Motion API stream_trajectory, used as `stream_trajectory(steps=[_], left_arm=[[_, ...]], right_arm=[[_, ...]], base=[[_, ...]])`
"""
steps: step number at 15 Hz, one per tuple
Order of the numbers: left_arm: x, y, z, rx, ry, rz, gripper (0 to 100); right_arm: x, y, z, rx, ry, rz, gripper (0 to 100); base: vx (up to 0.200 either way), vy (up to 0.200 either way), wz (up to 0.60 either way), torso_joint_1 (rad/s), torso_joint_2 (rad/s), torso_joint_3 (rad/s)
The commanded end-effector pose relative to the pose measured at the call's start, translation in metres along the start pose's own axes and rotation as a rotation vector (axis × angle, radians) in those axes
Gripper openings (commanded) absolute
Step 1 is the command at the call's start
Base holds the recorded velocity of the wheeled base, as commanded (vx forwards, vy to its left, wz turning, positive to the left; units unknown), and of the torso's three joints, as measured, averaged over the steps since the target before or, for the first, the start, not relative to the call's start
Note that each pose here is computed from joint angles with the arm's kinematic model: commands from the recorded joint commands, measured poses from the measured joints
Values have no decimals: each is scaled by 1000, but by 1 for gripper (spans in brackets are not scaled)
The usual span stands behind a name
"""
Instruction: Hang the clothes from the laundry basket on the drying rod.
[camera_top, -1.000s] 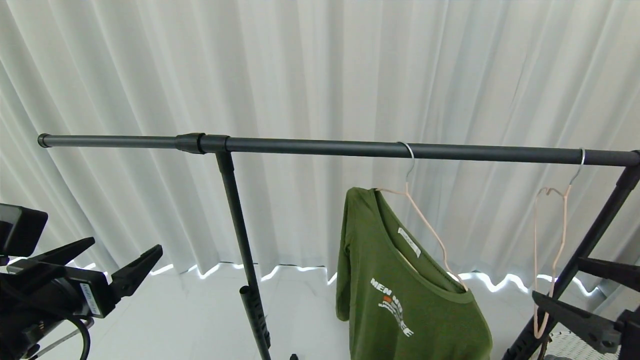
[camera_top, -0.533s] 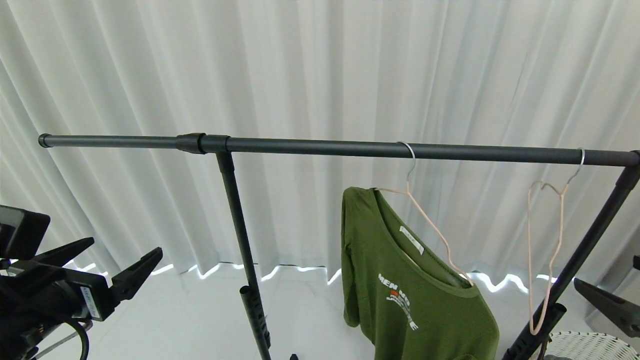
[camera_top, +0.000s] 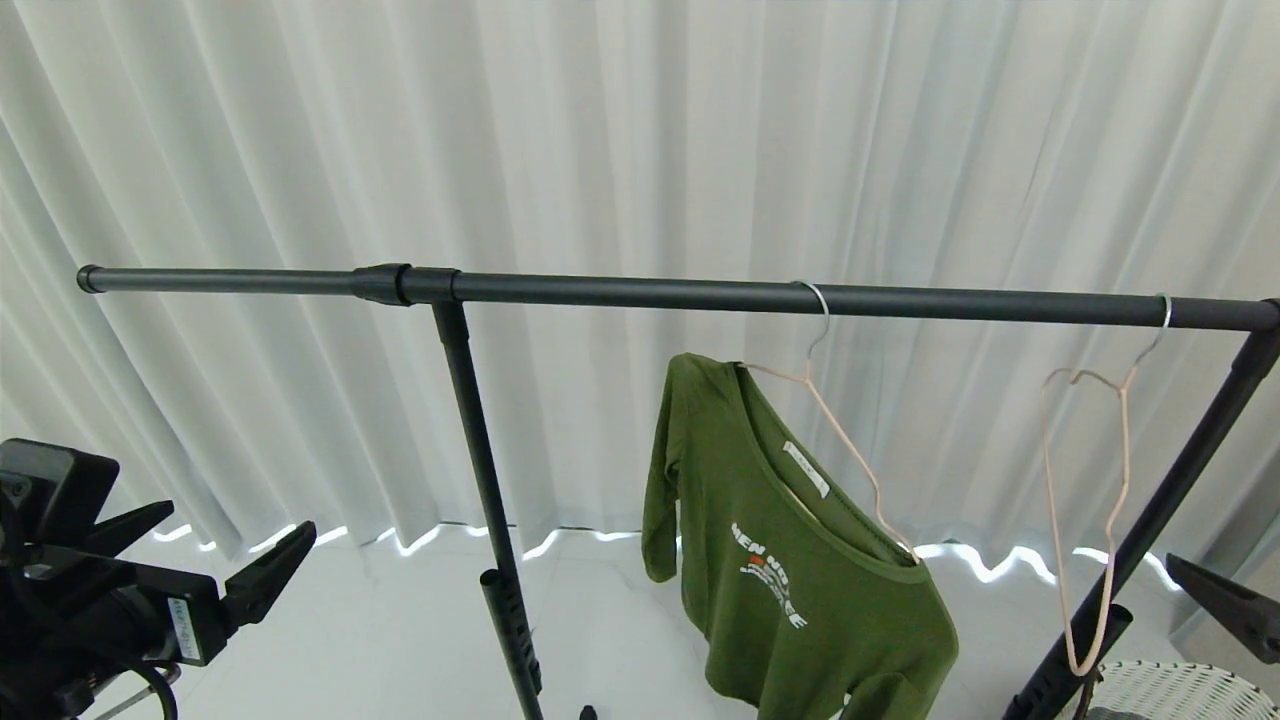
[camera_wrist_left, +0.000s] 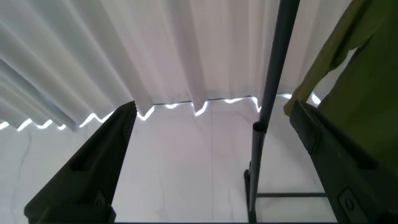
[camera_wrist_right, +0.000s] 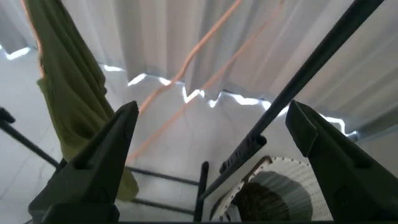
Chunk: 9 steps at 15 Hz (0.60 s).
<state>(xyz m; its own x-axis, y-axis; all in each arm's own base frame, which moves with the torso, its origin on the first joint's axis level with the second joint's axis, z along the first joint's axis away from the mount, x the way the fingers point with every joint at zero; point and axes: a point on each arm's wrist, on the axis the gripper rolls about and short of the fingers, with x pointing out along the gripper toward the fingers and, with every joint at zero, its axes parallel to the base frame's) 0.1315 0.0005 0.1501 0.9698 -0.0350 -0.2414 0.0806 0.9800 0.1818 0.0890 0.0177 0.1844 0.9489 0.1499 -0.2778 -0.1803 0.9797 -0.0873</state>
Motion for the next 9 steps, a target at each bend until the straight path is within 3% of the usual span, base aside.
stream_trajectory(steps=[1,5,9], left_arm=[[0,0,-1,-1,2,2,100],[-1,0,-2,-1,6,0,100],[-3,0,4,15,-26,2,100]], right_arm=[[4,0,-1,-1,23,1,100],[5,1,-7,-9,45,4,100],[9,2,-14,-59,78,11,100]], base=[[-200,0,0,27,7,2],[-200,0,0,-2,1,0],[0,0,0,0,0,0]])
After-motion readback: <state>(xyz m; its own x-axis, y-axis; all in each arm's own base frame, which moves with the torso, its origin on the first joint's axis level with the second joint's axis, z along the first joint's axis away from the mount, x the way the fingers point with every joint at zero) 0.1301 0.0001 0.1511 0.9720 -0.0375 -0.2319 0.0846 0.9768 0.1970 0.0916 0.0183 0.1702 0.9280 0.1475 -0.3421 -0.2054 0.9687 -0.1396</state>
